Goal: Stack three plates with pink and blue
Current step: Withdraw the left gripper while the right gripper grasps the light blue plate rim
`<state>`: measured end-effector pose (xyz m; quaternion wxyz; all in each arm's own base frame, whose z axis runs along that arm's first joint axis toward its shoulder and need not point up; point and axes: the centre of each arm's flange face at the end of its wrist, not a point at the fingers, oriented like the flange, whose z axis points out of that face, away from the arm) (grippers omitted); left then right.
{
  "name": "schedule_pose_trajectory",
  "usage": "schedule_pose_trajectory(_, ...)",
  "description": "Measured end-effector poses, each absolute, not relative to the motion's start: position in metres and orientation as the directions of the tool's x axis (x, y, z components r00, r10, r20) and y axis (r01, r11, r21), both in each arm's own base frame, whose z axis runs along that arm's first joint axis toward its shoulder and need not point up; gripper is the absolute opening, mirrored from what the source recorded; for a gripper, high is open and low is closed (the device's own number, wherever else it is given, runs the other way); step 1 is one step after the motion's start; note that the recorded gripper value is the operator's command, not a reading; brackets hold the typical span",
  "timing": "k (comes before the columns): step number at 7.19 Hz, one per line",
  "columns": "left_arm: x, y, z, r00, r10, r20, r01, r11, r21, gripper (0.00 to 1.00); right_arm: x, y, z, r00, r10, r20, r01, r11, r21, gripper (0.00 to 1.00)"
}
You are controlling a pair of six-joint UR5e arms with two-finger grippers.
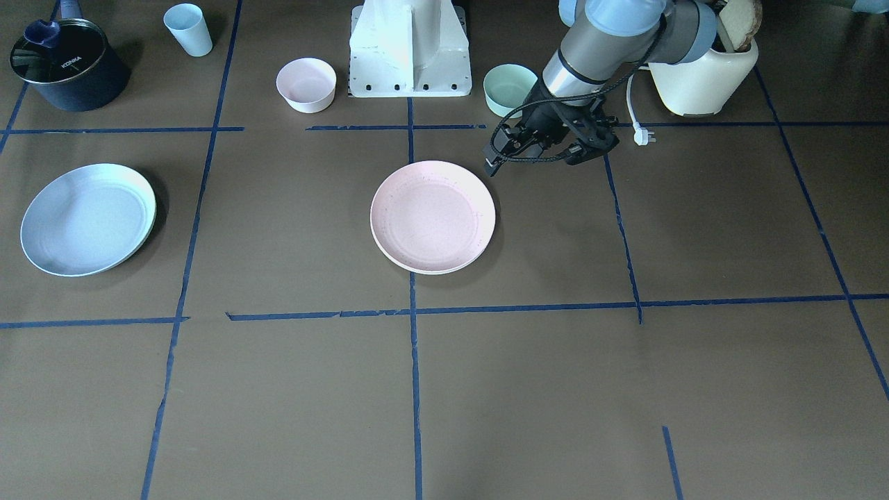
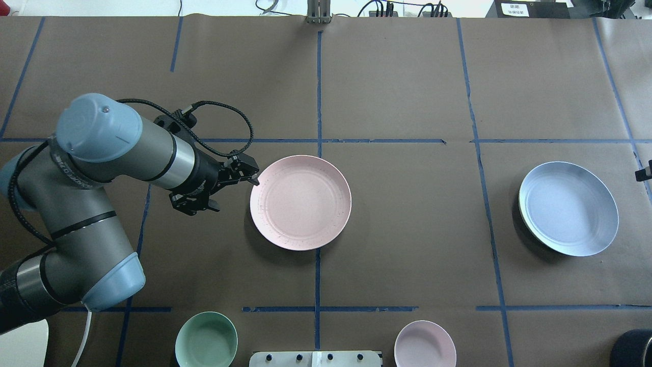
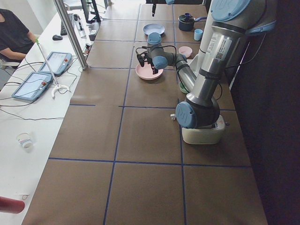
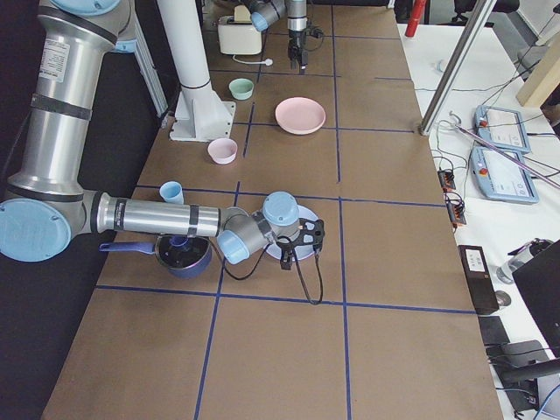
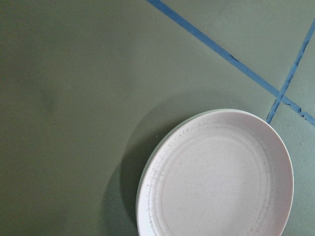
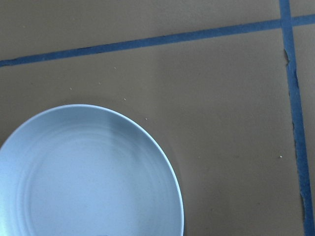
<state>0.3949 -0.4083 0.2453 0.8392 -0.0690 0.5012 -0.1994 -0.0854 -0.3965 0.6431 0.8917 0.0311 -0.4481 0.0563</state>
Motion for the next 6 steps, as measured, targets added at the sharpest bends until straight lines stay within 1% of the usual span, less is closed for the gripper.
schedule_pose_trajectory(3, 0.333, -0.404, 0.261, 0.529, -0.294, -0.796, 0.244, 0.951, -0.190, 1.00, -0.124, -0.397, 0.675, 0.625, 0.091, 0.775, -0.125, 0.992, -0.016, 0.99)
schedule_pose_trajectory(5, 0.298, -0.404, 0.281, 0.560, -0.262, -0.786, 0.241, 0.959, -0.149, 1.00, -0.132, -0.402, 0.686, 0.633, 0.102, 0.768, -0.120, 0.992, -0.033, 0.64)
schedule_pose_trajectory(6, 0.285, -0.404, 0.290, 0.569, -0.257, -0.781, 0.239, 0.961, -0.142, 1.00, -0.135, -0.404, 0.690, 0.635, 0.104, 0.765, -0.117, 0.992, -0.039, 0.52)
